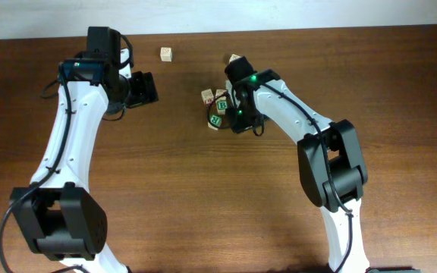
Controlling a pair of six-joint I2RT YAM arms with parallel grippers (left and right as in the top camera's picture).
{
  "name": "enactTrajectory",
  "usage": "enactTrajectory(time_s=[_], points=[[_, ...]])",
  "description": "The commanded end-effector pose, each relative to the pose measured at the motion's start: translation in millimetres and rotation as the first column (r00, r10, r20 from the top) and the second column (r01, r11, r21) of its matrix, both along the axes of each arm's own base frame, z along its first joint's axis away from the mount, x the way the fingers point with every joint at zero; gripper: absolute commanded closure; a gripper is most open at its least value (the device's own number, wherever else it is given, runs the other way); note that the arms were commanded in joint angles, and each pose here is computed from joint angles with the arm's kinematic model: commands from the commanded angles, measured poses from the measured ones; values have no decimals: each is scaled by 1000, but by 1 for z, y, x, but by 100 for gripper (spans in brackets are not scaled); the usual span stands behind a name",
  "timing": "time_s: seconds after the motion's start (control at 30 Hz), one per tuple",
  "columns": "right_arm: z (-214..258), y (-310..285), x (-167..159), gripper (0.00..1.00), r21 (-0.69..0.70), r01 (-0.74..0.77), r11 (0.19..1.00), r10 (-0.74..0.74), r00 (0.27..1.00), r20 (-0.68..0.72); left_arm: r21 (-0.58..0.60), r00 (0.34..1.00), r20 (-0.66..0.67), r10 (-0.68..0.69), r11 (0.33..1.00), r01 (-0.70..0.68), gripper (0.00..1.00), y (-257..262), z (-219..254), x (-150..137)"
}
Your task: Rotate 4 blocks
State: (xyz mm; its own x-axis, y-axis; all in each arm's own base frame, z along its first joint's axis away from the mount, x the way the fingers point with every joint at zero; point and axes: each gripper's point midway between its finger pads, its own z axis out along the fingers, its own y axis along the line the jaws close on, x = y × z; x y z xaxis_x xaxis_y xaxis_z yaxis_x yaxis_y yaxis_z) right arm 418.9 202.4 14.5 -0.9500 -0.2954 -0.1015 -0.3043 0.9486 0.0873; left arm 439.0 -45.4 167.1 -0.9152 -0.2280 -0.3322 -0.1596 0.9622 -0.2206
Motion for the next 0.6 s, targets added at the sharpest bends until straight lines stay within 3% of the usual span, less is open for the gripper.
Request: enactTrajectory(time_s=[0.0, 0.17, 0.27, 0.37, 0.57], points=[[-5, -6, -20, 69, -30, 144, 989, -147, 984, -104, 1, 1000, 9, 20, 1000, -20, 18, 3, 3, 5], [-2, -8, -60, 69, -78, 205, 976, -219, 940, -263, 1, 1000, 9, 20, 1000, -20, 18, 3, 3, 5], [-1, -2, -72, 69, -97, 178, 979, -199, 937, -286, 1, 1000, 3, 20, 1000, -20, 18, 3, 3, 3], [-1, 0, -73, 59, -98, 180, 979, -200, 937, -285, 1, 1000, 2, 20, 1000, -20, 18, 3, 2, 3], [10, -1, -50, 57, -99, 184, 978, -201, 959, -199, 1, 1000, 2, 20, 1000, -20, 18, 3, 2, 3]])
